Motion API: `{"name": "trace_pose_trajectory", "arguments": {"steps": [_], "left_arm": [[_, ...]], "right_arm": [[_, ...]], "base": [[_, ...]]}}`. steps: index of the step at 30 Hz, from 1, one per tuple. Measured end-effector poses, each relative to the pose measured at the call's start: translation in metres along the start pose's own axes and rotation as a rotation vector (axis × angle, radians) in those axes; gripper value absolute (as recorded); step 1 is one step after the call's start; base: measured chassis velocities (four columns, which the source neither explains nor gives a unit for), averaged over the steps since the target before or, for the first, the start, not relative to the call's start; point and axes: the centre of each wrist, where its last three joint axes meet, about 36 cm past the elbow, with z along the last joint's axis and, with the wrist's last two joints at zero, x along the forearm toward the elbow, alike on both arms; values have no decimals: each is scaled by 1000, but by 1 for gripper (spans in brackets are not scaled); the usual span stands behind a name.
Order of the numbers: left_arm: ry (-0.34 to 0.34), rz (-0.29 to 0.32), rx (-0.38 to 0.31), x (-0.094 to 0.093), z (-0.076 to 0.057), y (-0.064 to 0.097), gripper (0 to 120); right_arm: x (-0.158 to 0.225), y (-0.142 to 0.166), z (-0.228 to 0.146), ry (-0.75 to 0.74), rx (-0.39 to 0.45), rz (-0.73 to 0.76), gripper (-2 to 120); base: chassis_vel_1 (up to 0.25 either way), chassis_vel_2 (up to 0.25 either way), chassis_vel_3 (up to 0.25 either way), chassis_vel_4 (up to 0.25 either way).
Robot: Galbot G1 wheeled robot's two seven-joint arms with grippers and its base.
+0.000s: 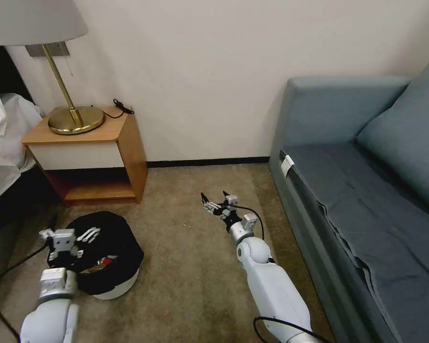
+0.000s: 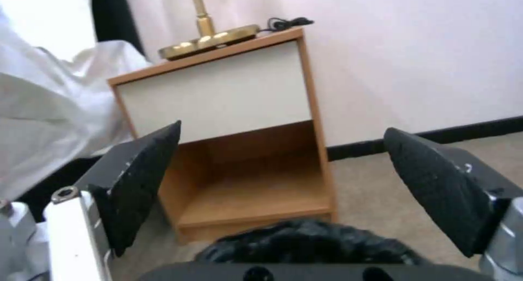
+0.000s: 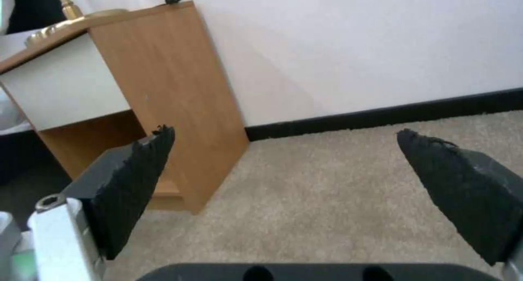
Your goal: Pick up the trash bin, then pick up the garbage on the floor and place it into the trash bin.
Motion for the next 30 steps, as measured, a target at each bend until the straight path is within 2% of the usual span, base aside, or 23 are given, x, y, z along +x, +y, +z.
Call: {"name": "trace_pose_trajectory", "arguments": {"steps": [6,30], "left_arm": [[25,15,16,-8,3,-8,100],[31,6,20,-7,3,-7,100]], "right_arm": [[4,1,0,-6,-5,-2,100],[4,0,0,-9,-4,-7,100]], "base": [[0,0,0,0],[0,0,0,0]]}}
